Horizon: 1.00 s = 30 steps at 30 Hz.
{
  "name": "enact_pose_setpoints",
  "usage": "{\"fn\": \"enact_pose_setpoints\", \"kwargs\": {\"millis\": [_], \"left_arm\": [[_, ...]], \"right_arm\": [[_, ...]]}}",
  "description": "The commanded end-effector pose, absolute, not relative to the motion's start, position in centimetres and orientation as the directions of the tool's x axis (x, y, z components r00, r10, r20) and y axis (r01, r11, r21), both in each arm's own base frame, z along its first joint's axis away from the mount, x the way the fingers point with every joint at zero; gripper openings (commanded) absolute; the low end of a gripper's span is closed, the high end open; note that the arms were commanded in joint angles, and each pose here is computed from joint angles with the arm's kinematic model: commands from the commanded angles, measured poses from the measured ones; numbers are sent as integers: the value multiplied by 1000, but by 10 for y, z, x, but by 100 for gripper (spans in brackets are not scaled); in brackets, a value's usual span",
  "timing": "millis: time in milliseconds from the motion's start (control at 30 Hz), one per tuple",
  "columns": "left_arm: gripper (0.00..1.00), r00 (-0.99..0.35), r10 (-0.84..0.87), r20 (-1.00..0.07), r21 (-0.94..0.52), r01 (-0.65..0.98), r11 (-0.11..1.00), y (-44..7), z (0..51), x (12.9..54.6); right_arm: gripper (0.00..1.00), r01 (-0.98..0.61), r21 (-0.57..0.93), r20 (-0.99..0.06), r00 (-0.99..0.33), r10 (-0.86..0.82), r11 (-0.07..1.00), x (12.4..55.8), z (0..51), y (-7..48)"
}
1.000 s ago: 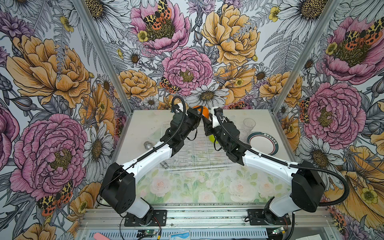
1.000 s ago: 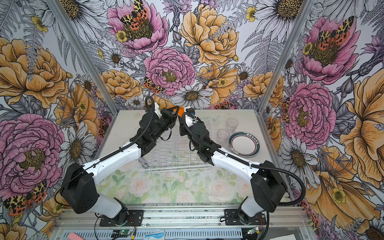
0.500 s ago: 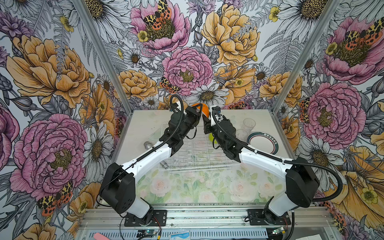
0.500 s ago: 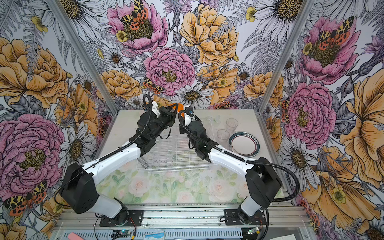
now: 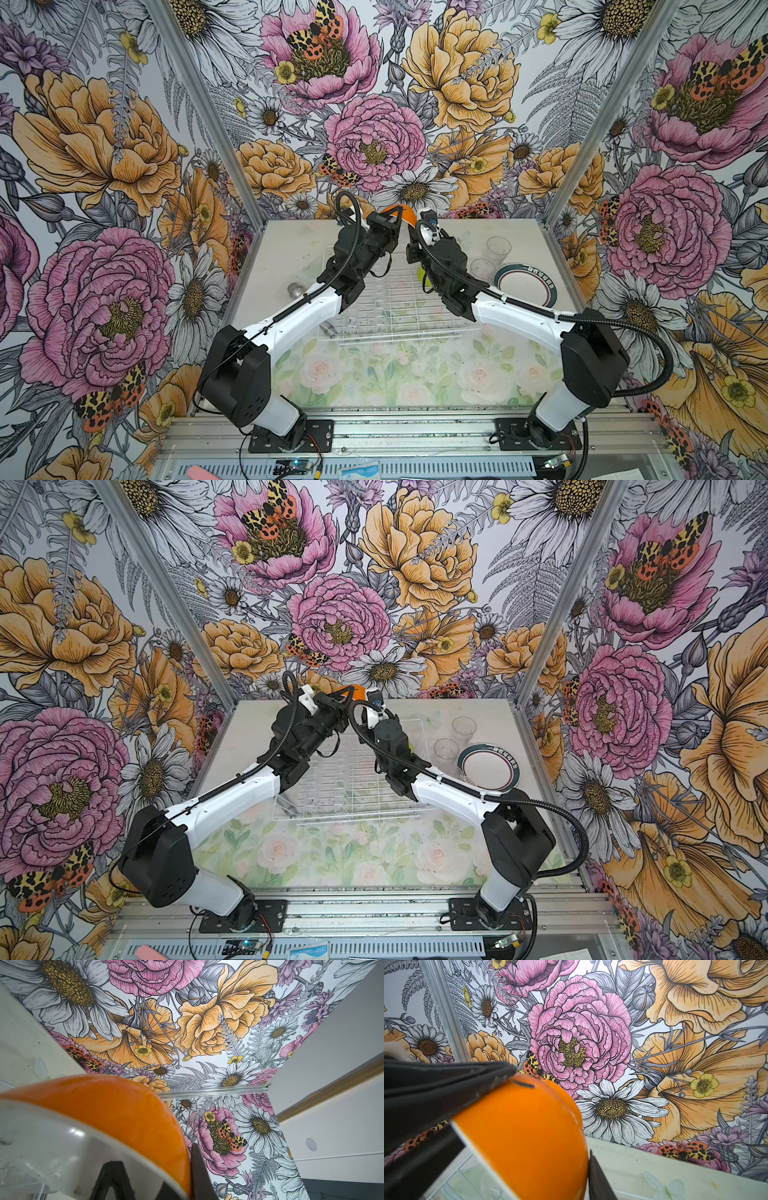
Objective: Unload the mixed dishes from the dish rack
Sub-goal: 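Open the left gripper to release the orange bowl held by the right gripper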
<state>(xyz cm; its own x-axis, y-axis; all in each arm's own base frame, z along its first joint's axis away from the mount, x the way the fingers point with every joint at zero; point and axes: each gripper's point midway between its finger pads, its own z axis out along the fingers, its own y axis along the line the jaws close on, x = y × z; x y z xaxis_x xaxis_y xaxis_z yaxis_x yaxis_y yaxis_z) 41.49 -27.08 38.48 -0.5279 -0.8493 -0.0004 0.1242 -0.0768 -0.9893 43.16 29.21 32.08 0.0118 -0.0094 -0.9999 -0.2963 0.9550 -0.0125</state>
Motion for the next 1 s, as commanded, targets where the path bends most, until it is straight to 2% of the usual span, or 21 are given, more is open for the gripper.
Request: {"fn": "enact_pose_setpoints", "kwargs": {"millis": [0,133,200,533,567,600,700,733,767,800,967], "left_arm": [[0,-608,-793,34,-983,123,-137,-283,390,404],[0,-618,-784,55,-984,99,-147,-285,382,408],[0,-624,-778,72,-983,85,-160,-286,376,412],[1,-639,-767,57,-986,84,-144,-289,365,419],[8,-645,-763,47,-986,93,-139,-289,367,420],[21,-654,-756,37,-986,101,-135,-288,370,421],[48,-667,-745,22,-988,100,-119,-283,368,424],[63,-665,-747,19,-989,99,-112,-281,367,424],[85,-661,-750,16,-991,90,-101,-279,364,424],[99,-658,-753,16,-992,83,-93,-277,361,424],[99,-653,-758,8,-995,73,-74,-273,352,420]], "right_arm": [[23,-240,39,-995,81,60,970,441,347,283],[10,-244,44,-994,88,68,969,441,347,285],[0,-246,47,-993,90,71,968,441,348,285],[0,-248,63,-993,83,86,967,430,346,275],[0,-247,66,-993,81,89,967,429,346,273],[0,-247,69,-993,77,91,967,428,345,272],[0,-248,82,-992,69,102,965,423,343,268],[0,-244,90,-992,65,109,966,423,341,266],[0,-239,100,-991,58,117,966,422,340,262],[0,-230,109,-991,47,123,967,423,337,259],[0,-183,129,-991,21,135,975,424,328,246]]}}
